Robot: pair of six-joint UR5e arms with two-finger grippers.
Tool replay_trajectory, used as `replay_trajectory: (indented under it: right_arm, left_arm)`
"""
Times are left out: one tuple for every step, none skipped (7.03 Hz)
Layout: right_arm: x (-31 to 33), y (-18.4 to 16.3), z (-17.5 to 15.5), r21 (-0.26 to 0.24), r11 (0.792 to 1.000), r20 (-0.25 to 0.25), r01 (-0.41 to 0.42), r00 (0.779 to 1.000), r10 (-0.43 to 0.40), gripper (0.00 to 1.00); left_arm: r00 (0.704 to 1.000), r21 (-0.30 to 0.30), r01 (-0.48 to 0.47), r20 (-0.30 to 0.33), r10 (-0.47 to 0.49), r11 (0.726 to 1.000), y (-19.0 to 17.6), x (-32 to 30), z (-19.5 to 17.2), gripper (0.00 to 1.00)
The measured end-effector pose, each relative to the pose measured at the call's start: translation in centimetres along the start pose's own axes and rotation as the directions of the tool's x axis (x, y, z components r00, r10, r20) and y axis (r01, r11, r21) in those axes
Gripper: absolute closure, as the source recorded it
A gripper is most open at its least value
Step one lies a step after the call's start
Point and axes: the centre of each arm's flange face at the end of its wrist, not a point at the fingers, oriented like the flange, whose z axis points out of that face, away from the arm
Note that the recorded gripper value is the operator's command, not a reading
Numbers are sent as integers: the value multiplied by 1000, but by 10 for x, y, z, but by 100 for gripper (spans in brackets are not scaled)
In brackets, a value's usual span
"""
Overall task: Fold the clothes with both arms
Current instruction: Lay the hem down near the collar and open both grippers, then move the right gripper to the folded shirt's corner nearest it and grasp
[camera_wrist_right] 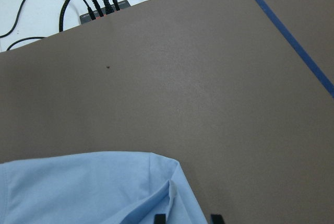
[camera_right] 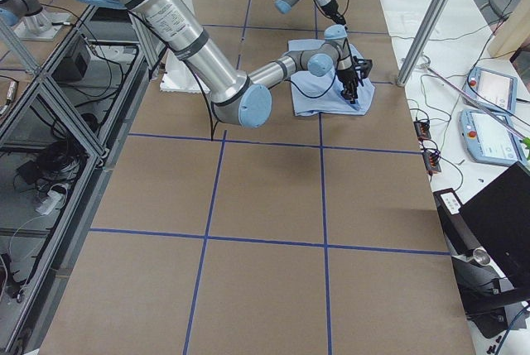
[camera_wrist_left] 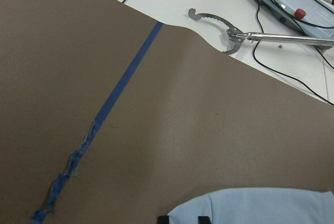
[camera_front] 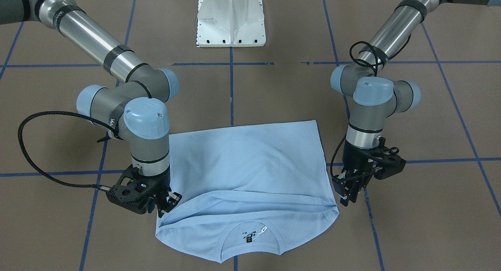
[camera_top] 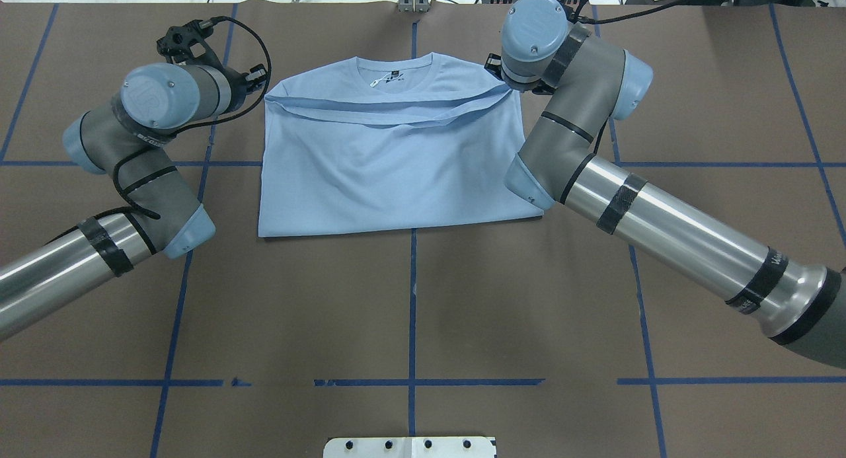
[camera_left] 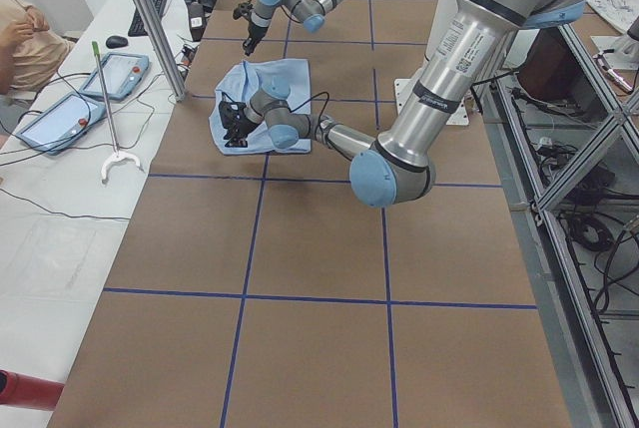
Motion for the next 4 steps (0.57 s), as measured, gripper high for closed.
replay_trajectory:
  right_arm:
    - [6,8,-10,-13,1000,33,2,999,-2,41]
    - [30,34,-22,-56,998,74,20,997,-16,39]
    - [65,68,-42,-112,994,116,17,993,-4,39]
    - [90,98,-57,-159,987,130,-29,990,50,38]
  left_arm:
    - [1000,-20,3,-19,-3,1000,-6,3,-4,51]
    - [999,-56,7,-52,-10,998,-7,10,-14,51]
    - [996,-77,9,-86,-16,997,-9,18,-28,51]
    - [994,-83,10,-103,-19,996,-10,23,-36,51]
